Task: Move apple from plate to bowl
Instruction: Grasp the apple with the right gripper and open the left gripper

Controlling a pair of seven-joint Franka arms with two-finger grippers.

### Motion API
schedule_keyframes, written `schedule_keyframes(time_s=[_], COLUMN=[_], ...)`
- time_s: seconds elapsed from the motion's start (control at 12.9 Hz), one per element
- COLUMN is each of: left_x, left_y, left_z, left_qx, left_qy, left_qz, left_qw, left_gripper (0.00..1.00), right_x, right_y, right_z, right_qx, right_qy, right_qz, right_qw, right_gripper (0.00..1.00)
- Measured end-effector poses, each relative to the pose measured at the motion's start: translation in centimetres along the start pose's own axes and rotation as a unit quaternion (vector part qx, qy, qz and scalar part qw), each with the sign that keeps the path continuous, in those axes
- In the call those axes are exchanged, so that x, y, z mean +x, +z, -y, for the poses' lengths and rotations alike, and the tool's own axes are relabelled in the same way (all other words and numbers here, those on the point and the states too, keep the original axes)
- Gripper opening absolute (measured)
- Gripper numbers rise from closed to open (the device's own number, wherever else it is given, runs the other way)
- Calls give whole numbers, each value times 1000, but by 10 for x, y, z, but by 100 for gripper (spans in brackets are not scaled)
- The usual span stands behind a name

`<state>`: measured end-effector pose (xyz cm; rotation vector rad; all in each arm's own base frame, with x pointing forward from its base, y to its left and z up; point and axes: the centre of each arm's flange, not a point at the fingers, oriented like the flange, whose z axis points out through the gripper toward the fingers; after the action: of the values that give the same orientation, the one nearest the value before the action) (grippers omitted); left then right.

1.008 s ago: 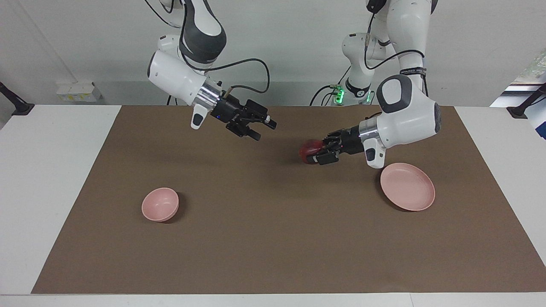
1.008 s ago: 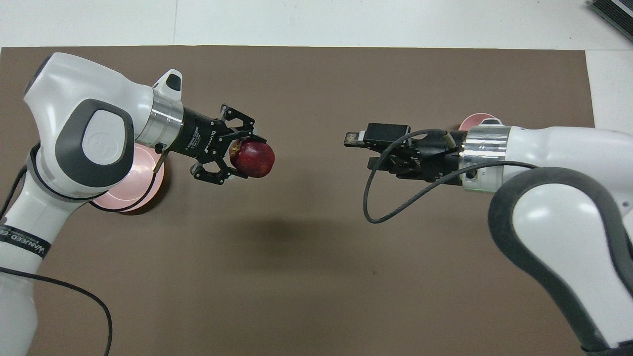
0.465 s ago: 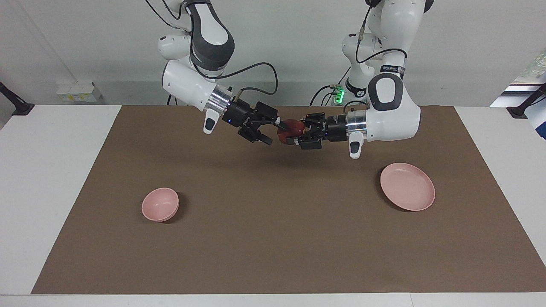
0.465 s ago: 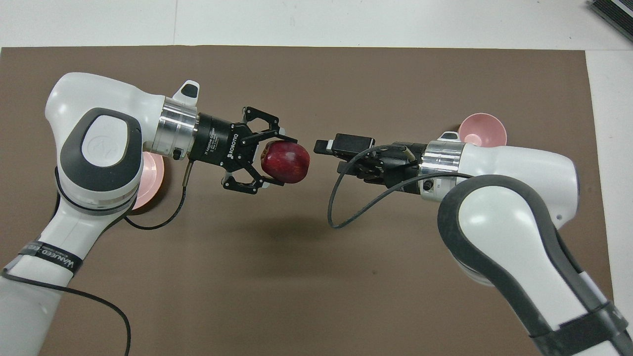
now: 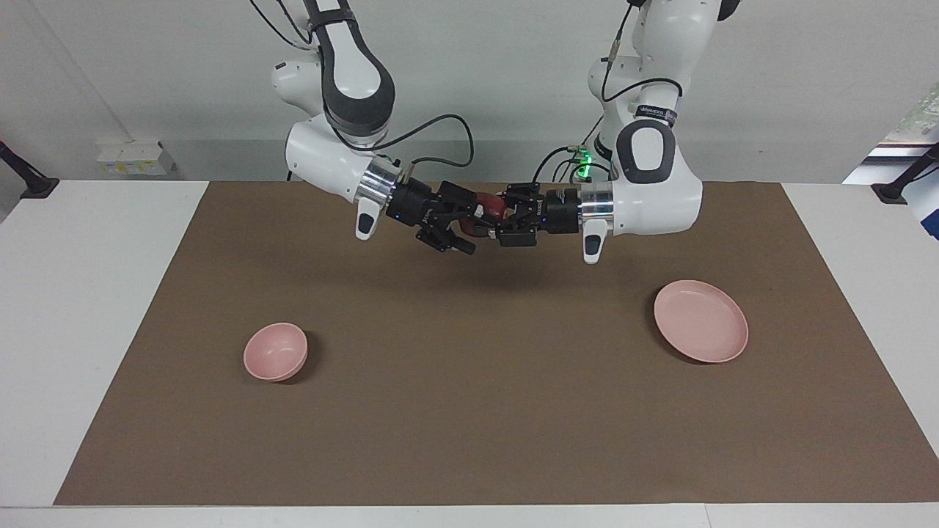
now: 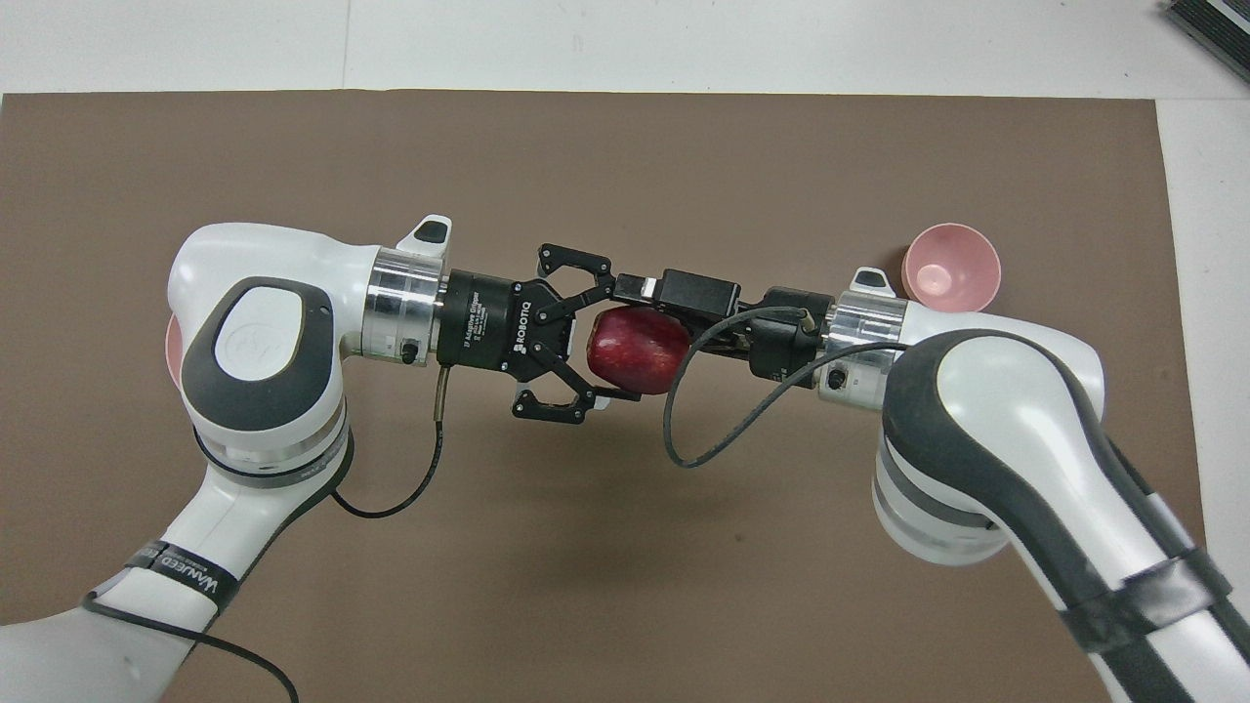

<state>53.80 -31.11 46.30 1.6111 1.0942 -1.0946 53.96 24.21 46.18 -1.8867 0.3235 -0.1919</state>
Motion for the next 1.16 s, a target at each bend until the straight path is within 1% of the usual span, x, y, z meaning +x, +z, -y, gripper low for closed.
schedule_keyframes(time_s=[0.39, 1.01, 1.09, 1.16], left_x=[0, 3, 3, 3], left_y=[1, -2, -3, -3], left_z=[3, 3, 3, 3], left_qx=[0, -4, -5, -5], left_qy=[-1, -3, -3, -3], left_qz=[-2, -5, -6, -6], left_qw=[1000, 1000, 1000, 1000], left_gripper=[80, 80, 80, 80], right_x=[-5, -21, -21, -21], right_y=[-2, -1, -2, -2], right_z=[-1, -4, -6, -6], right_qx=[1, -3, -4, -4], right_qy=[2, -3, -5, -5], right_qz=[1, 12, 12, 12], right_qw=[1000, 1000, 1000, 1000], right_gripper=[100, 100, 91, 89])
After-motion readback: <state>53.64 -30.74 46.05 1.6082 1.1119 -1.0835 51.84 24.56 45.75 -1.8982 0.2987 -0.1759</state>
